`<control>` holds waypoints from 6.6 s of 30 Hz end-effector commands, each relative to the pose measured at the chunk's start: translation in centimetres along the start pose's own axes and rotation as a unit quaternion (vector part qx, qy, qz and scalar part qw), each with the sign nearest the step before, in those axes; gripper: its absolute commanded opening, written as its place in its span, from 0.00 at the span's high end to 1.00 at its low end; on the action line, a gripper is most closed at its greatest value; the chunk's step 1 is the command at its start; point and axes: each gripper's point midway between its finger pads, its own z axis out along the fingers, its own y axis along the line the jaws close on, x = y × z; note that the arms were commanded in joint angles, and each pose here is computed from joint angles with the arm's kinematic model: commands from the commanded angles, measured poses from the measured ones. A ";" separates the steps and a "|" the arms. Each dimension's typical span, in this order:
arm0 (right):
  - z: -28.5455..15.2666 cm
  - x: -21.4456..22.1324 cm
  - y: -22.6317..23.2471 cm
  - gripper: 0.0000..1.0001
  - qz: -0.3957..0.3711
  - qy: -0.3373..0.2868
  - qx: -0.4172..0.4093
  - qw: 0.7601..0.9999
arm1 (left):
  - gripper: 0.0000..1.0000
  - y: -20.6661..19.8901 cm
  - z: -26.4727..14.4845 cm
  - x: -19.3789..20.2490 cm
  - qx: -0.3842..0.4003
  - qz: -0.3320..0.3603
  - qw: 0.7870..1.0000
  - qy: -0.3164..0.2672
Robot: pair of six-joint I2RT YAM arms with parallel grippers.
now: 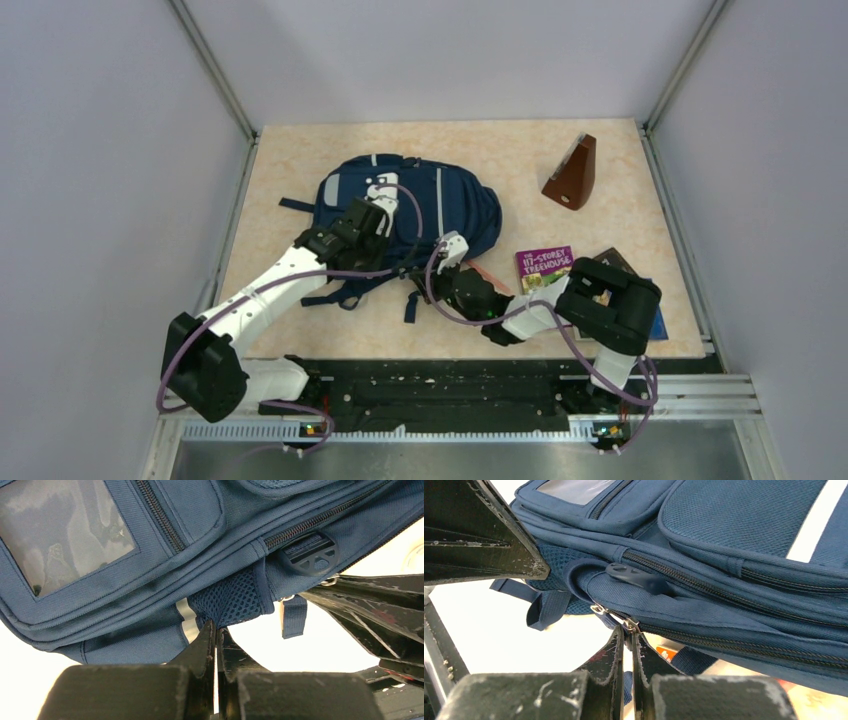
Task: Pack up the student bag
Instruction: Unzip the student bag at the center of the board.
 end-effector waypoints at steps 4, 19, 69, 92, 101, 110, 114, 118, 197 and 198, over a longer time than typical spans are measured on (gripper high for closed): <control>-1.5 -2.5 -1.3 1.00 0.001 -0.034 0.039 0.999 | 1.00 3.2 -0.8 -1.6 -0.067 -0.034 0.997 -0.036; -3.6 -2.9 -3.3 1.00 0.001 -0.028 0.081 0.996 | 1.00 7.1 -1.0 -1.0 -0.132 -0.086 0.987 -0.027; -7.9 -3.7 -1.7 1.00 0.034 0.014 -0.031 0.999 | 0.32 -10.5 1.6 -0.6 0.251 0.155 0.954 -0.047; -8.1 -3.7 -3.2 1.00 0.055 0.011 0.013 0.998 | 1.00 -10.0 3.8 -0.5 0.211 0.105 0.972 0.008; -8.6 -3.7 -6.3 1.00 0.093 0.015 0.089 0.992 | 1.00 -6.0 2.1 -1.8 0.100 0.102 0.990 -0.003; -8.5 -3.9 -7.9 1.00 0.101 0.018 0.121 0.987 | 1.00 -0.9 -0.5 -2.9 -0.036 0.080 0.996 -0.031; -8.4 -3.7 -8.6 1.00 0.099 0.023 0.134 0.986 | 1.00 1.4 -1.7 -2.6 -0.096 0.067 0.992 -0.042; -8.1 -3.3 -9.0 1.00 0.098 0.033 0.142 0.984 | 1.00 3.2 -3.0 -2.4 -0.135 0.056 0.987 -0.063; -5.3 -1.6 -0.7 0.66 -0.091 0.189 -0.037 0.977 | 1.00 3.3 -4.3 -1.7 -0.111 0.059 0.984 -0.123; -5.3 -1.7 -0.8 0.71 -0.090 0.189 -0.033 0.977 | 1.00 3.3 -4.3 -1.7 -0.111 0.060 0.984 -0.123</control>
